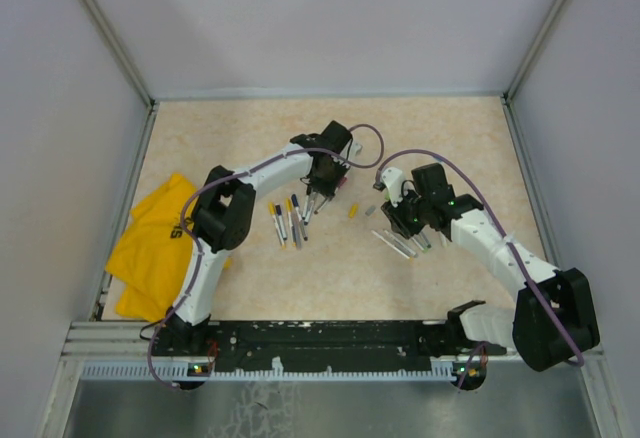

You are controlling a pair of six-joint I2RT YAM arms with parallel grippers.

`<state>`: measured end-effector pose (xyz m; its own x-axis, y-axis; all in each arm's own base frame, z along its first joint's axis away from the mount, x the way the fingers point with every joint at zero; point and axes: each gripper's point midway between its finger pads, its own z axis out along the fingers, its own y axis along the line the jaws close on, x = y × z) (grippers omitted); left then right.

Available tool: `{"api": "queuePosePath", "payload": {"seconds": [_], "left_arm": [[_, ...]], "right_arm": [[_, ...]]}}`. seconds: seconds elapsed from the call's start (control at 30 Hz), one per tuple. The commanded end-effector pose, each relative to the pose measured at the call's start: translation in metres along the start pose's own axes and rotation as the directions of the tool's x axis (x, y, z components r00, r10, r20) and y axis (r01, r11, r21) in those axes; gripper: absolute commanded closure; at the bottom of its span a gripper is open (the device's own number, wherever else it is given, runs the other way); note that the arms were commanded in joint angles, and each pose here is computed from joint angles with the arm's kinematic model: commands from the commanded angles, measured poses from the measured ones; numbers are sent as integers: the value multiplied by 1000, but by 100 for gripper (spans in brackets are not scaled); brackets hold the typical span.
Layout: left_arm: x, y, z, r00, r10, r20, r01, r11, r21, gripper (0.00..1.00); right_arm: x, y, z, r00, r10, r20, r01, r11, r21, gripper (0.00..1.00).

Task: Open the pen caps
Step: Pick up the pen from the center of the board.

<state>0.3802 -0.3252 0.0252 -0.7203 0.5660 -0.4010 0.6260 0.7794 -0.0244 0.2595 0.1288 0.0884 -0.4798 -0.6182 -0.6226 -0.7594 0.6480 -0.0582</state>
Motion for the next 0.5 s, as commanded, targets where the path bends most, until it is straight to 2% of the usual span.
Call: {"api": "queuePosePath", "payload": {"seconds": [0.0, 0.1, 0.47], "left_arm": [[10, -3, 8, 999, 16, -46, -16, 1000, 5, 90], [11, -3, 6, 999, 14, -41, -13, 1000, 7, 100], [5, -2, -10, 999, 10, 31, -10, 1000, -1, 100]], "right_arm": [[-23, -10, -9, 997, -23, 71, 22, 999, 26, 66], [-24, -9, -9, 997, -23, 74, 22, 999, 23, 65], [-26, -7, -10, 996, -25, 84, 24, 1000, 11, 65]]}}
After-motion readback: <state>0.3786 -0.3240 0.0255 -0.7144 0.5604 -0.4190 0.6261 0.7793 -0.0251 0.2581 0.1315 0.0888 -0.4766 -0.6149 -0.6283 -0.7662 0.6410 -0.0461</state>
